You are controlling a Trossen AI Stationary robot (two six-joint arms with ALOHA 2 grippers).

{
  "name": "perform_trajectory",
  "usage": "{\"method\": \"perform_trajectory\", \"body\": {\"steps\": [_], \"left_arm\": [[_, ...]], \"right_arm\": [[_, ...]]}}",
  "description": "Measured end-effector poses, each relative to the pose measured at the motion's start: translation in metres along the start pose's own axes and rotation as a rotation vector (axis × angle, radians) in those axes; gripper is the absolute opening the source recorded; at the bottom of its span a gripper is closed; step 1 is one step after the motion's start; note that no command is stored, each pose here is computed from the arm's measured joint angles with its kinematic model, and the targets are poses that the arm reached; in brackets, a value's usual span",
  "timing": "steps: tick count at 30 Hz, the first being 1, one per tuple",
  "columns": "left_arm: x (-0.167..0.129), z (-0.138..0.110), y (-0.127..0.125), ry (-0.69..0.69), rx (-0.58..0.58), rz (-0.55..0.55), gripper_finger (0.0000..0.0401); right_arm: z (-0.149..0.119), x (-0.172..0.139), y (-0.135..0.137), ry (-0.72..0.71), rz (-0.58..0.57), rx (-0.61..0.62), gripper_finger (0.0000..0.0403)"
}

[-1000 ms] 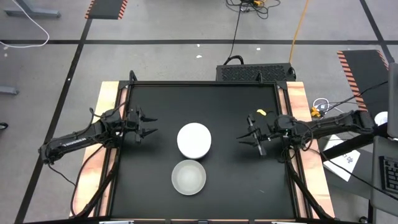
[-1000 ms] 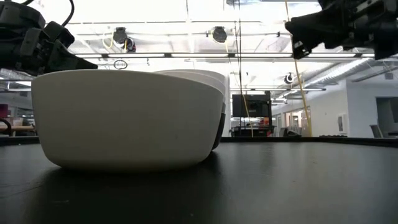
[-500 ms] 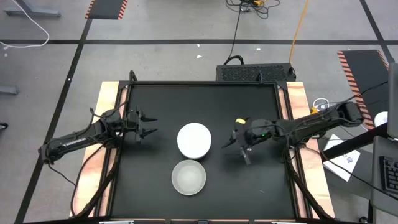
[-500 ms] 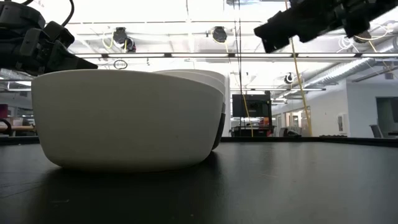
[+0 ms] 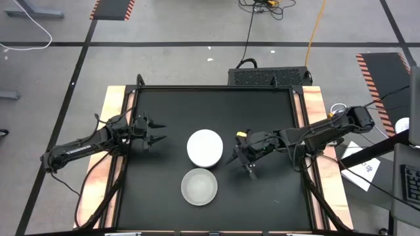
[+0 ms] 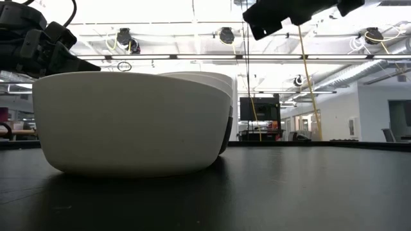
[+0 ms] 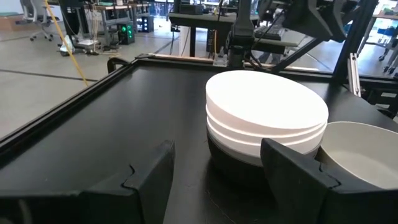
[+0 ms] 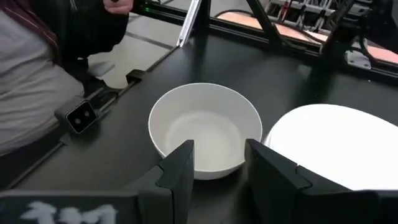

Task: Nest bowls inside each other
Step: Stack the light gray bowl on the white bowl

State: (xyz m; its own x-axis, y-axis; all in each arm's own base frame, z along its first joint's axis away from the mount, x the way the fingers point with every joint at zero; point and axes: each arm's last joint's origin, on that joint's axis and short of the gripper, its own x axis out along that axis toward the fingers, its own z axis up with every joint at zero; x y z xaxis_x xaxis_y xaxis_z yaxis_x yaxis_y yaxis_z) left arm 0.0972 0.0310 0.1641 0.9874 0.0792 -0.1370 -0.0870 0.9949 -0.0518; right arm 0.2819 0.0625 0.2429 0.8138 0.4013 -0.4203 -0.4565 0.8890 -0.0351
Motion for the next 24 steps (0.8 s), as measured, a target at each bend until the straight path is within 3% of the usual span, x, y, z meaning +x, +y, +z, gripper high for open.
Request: {"method": "perform_trajectory", "body": {"steps": [19, 24], "left_arm": [[0.000, 0.000, 0.000, 0.000, 0.005, 0.000, 0.0239], [0.000, 0.000, 0.000, 0.000, 0.004, 0.000, 0.0239]], "right_arm": [[0.015, 0.049, 0.004, 0.094, 0.165, 0.064, 0.0136], [0.024, 0.058, 0.002, 0.090, 0.186, 0.078, 0.0158]]}}
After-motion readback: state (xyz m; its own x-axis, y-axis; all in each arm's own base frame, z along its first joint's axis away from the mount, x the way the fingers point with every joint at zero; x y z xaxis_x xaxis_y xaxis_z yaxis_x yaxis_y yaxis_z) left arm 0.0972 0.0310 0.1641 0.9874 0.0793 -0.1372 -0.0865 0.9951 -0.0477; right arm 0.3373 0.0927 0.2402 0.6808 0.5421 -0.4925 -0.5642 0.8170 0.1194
